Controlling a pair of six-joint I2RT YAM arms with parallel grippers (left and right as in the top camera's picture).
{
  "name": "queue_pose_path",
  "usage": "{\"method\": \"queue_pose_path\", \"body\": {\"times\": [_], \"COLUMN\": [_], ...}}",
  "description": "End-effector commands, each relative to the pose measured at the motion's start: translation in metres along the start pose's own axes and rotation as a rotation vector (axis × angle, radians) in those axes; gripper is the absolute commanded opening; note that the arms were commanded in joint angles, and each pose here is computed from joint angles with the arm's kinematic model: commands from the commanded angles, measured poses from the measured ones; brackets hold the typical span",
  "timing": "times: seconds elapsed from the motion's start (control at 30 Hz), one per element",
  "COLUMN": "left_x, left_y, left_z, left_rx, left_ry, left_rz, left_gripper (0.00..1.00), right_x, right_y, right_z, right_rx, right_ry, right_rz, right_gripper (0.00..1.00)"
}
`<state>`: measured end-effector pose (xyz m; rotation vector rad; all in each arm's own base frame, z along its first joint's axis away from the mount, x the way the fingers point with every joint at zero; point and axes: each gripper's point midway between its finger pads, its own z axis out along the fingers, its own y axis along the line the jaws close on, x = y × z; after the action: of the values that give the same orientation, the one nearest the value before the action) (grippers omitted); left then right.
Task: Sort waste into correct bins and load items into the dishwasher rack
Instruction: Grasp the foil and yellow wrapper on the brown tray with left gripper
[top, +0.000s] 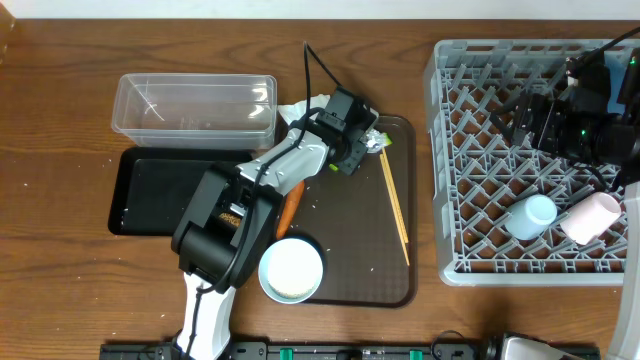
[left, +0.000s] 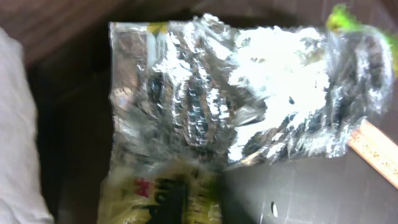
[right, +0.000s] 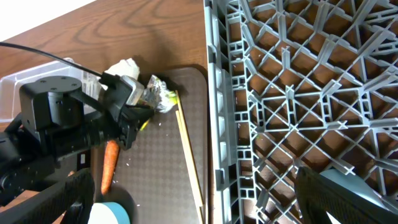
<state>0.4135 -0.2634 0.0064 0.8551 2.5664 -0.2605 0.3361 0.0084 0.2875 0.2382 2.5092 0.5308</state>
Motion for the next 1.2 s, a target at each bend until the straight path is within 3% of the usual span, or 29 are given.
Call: {"method": "queue_pose_path", "body": {"times": [0.0, 0.37, 0.53, 0.6, 0.63, 0.7, 0.9, 0.97, 1.17], "left_x": [-0.002, -0.053, -0.054, -0.046, -0.041, -0.034, -0.018, -0.018, -0.005], "left_y": [-0.003, 0.021, 0.031, 0.022, 0.013, -0.001, -0.016, -0.013, -0.003], "left_z": [-0.013, -0.137, -0.131, -0.108, -0.094, -0.066, -0.017, -0.01, 0.01], "left_rx": [0.002, -0.066, -0.073, -0.02, 0.023, 0.092, 0.115, 0.087, 0.039], "left_ry": [0.006, -0.203, -0.215, -0.179, -0.159, -0.12, -0.064, -0.063, -0.025], "left_rz": [-0.02, -0.053, -0.069, -0.065, -0.06, -0.051, 0.01, 0.018, 0.011], "left_gripper": [0.06, 0.06, 0.07, 0.17, 0.31, 0.47, 0.78, 0.83, 0.84], "right_x": [0.001, -0.005, -0.006, -0.006, -0.005, -0.004, -0.001, 0.0, -0.001], "right_y": [0.004, 0.005, 0.005, 0.005, 0.005, 0.005, 0.005, 0.004, 0.004], "right_z": [0.003, 0.003, 0.003, 0.003, 0.003, 0.003, 0.003, 0.003, 0.003], "right_rx": [-0.015, -0.018, -0.018, -0.018, -0.018, -0.018, -0.016, -0.016, -0.015], "right_ry": [0.008, -0.016, -0.02, -0.018, -0.017, -0.014, -0.002, 0.002, 0.003], "right_rz": [-0.014, -0.025, -0.027, -0.026, -0.026, -0.024, -0.019, -0.017, -0.017], "right_gripper": [0.95, 0.95, 0.95, 0.95, 0.95, 0.95, 0.95, 0.95, 0.94]}}
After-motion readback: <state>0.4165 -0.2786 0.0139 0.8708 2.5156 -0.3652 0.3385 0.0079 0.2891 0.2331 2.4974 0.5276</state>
